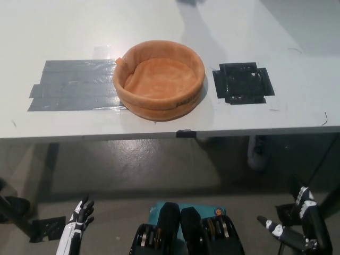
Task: A person hands a emotional support dumpling to the robot which it grabs with its right hand and places in the soft place kept infront of it in the centre of the desk
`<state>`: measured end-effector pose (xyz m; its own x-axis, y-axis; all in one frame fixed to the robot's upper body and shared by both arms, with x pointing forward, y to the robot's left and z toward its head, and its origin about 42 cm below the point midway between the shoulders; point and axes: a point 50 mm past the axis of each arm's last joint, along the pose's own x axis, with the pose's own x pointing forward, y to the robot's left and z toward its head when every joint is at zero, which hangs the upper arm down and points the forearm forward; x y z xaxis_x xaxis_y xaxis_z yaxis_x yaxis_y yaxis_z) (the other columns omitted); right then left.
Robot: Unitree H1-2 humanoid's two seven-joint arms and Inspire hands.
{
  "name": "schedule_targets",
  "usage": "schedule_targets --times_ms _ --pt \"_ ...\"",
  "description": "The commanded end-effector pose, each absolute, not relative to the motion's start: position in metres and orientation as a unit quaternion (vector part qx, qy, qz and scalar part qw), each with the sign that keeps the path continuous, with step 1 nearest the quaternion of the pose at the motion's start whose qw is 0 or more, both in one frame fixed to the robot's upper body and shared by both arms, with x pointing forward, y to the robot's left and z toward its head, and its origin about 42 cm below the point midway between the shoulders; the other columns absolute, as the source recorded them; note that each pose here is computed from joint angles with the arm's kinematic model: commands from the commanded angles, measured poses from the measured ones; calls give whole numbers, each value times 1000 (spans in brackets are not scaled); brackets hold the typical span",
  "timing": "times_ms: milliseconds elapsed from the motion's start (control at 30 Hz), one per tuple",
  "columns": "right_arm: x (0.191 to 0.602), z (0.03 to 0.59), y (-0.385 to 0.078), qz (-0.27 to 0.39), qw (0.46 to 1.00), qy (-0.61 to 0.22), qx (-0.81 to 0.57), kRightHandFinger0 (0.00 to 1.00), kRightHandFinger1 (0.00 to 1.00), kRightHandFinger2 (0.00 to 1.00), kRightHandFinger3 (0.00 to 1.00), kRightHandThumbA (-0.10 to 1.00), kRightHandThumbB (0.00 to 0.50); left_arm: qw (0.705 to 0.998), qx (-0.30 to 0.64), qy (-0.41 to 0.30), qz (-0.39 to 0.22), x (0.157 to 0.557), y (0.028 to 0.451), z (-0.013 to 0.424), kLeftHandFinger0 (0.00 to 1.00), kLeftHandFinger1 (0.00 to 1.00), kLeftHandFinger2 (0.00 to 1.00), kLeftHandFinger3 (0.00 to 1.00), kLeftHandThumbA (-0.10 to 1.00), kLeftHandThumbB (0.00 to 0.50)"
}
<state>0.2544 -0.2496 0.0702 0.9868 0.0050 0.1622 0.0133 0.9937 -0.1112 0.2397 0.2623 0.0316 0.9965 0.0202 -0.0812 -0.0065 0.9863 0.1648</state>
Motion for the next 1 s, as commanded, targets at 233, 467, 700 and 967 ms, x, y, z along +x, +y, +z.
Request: schedule_targets --times_ms 233,467,700,967 --pt "260 164 -243 -15 967 -253 26 1000 1000 1000 1000 1000 351 996 92 18 14 241 268 36 1000 1000 1000 1000 1000 214" --pt "281 223 -235 26 945 -269 184 1000 1000 1000 1000 1000 411 995 95 21 16 242 270 39 1000 1000 1000 1000 1000 228" --pt "315 251 -233 31 928 -253 271 1000 1000 1000 1000 1000 395 995 99 20 14 243 270 39 1000 1000 1000 1000 1000 232" --pt "365 287 -225 45 947 -296 117 1000 1000 1000 1000 1000 271 995 98 20 15 247 271 40 1000 1000 1000 1000 1000 234"
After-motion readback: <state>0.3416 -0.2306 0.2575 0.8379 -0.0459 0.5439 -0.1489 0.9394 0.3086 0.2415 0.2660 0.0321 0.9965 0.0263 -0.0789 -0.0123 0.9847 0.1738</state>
